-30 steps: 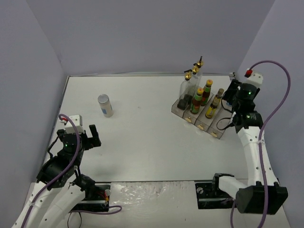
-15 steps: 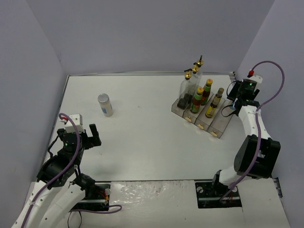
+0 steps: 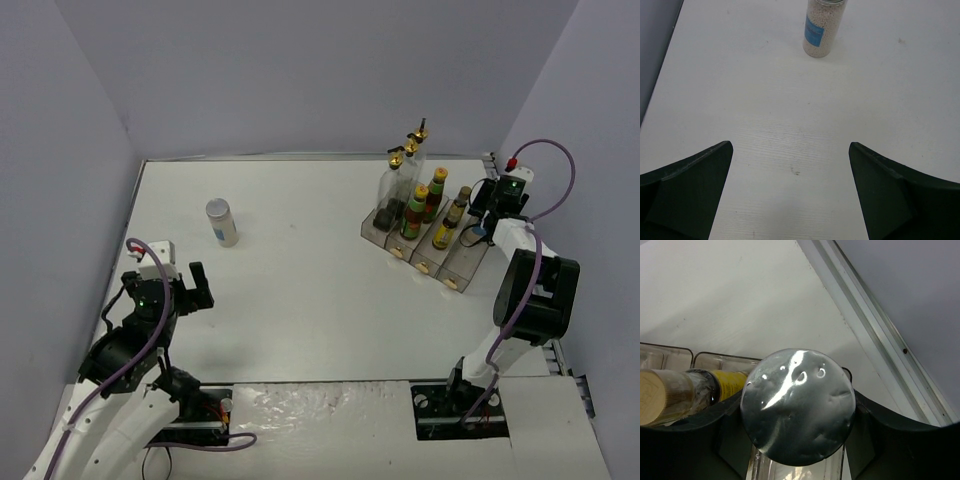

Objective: Organize the condiment bottles

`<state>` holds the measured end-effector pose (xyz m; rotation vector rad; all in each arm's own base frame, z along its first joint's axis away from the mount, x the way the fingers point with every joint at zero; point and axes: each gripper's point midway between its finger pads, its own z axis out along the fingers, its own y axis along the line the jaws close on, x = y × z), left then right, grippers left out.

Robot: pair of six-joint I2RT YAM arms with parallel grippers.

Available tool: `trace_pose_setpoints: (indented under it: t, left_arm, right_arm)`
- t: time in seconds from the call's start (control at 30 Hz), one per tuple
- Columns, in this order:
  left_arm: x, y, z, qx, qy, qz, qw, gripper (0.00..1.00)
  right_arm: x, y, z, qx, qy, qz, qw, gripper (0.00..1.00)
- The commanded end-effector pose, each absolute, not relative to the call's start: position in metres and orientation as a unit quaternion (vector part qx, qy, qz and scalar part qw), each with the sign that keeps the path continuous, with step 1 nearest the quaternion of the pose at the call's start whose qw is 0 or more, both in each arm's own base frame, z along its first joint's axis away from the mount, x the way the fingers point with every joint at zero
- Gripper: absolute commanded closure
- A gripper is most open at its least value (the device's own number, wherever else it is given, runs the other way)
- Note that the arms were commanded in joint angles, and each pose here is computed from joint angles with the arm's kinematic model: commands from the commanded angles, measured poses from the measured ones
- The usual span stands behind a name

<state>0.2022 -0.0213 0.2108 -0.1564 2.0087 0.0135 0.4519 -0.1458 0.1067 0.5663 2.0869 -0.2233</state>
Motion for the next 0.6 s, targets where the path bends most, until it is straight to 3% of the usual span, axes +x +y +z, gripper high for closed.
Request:
trace_pose_setpoints:
  t: [0.0, 0.1, 0.23, 0.37, 0.57]
  left_arm:
    - [0.211, -0.025, 0.221, -0.087, 0.835, -0.007, 0.544, 0.0]
    - [0.218, -0.033, 0.218, -0.117, 0.84, -0.024, 0.529, 0.0]
    - [0.242, -0.048, 0.217, -0.142, 0.849, -0.031, 0.509, 0.0]
    - [0.276, -0.067, 0.229, -0.154, 0.848, -0.042, 0.505, 0.0]
    - [0.355, -0.073, 0.235, -0.161, 0.856, 0.0, 0.491, 0.0]
  right_arm:
    - [0.473, -0.157, 0.147, 0.228, 0.806, -0.1, 0.538, 0.76]
    - [0.47, -0.155, 0.154, 0.229, 0.805, -0.097, 0.539, 0.44]
    - [0.458, -0.155, 0.184, 0.249, 0.796, -0.099, 0.542, 0.16]
    - [0.439, -0.15, 0.232, 0.265, 0.778, -0.094, 0.561, 0.01]
    - [0.398, -0.128, 0.31, 0.291, 0.727, -0.042, 0.621, 0.0]
